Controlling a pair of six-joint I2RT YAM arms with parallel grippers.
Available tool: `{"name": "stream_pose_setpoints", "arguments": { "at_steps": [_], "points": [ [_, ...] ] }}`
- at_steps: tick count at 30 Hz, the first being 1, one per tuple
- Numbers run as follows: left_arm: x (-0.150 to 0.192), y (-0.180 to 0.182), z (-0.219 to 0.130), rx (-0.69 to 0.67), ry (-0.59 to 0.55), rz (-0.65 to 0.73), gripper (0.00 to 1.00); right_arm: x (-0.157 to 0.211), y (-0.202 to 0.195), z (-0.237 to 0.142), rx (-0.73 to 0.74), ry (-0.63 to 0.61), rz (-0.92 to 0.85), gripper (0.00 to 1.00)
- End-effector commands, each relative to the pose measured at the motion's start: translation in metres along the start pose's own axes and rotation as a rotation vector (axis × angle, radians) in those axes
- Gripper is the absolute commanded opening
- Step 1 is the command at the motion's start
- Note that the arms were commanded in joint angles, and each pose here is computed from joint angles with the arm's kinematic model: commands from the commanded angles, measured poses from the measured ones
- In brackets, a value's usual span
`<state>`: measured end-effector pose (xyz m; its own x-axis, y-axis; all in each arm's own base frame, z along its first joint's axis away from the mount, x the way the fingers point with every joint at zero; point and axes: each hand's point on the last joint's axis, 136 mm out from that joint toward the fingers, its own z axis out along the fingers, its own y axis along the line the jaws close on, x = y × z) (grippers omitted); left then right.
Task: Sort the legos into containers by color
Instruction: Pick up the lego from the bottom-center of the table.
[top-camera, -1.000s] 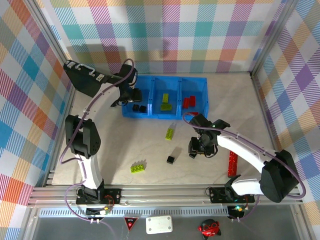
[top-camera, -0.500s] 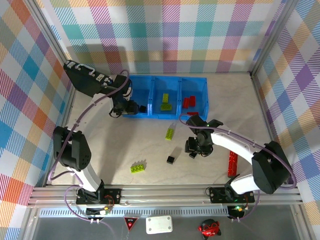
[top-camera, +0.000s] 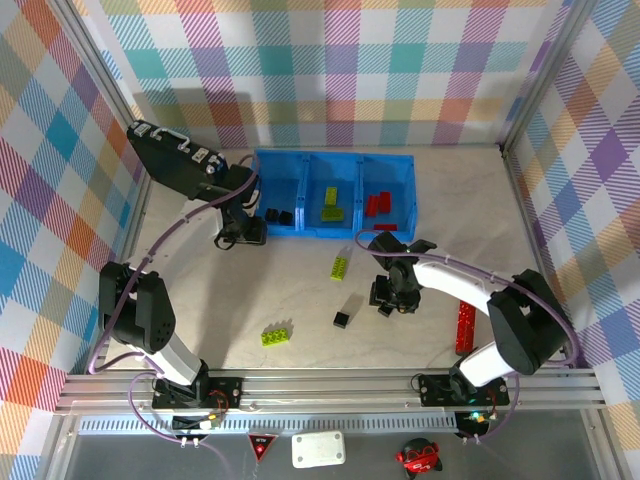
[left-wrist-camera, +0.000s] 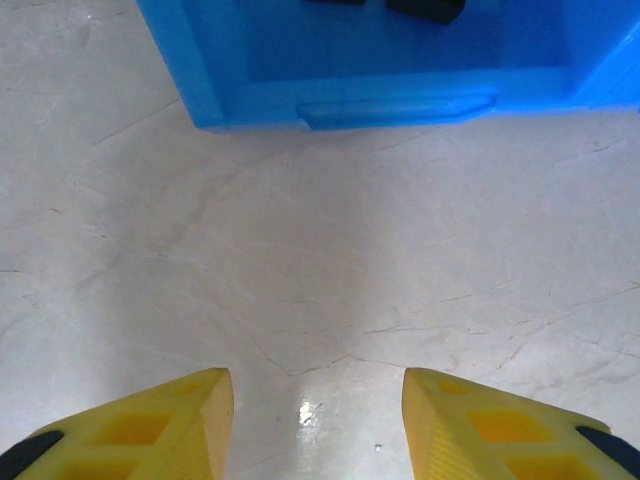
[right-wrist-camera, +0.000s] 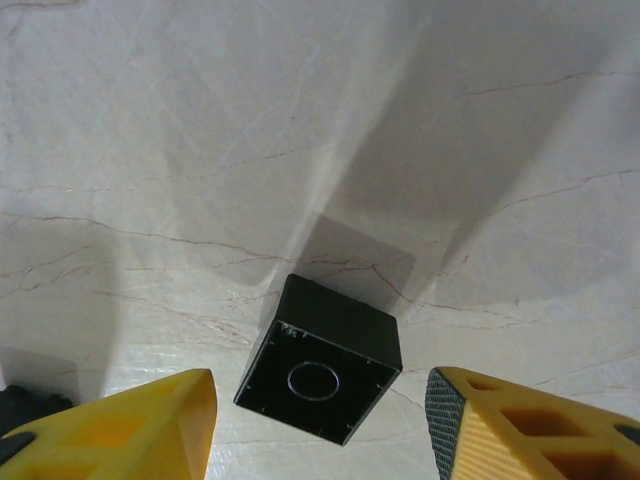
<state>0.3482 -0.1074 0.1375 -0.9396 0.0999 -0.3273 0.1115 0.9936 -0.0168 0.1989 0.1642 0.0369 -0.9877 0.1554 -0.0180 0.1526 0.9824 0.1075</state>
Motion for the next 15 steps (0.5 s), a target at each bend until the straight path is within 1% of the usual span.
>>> {"name": "stream_pose_setpoints", "arguments": {
  "at_steps": [1,5,15],
  "points": [
    [-0.002,0.004,-0.001,-0.005,-0.033,0.02,0.48,0.003,-0.003,0.009,0.019,0.014,0.027,0.59],
    [0.0,0.003,0.001,0.008,-0.046,0.025,0.48,0.003,0.001,0.015,0.012,0.03,0.028,0.58],
    [0.001,0.0,0.004,0.023,-0.036,0.023,0.48,0.004,0.005,0.021,0.008,0.054,0.022,0.52]
  ]
}}
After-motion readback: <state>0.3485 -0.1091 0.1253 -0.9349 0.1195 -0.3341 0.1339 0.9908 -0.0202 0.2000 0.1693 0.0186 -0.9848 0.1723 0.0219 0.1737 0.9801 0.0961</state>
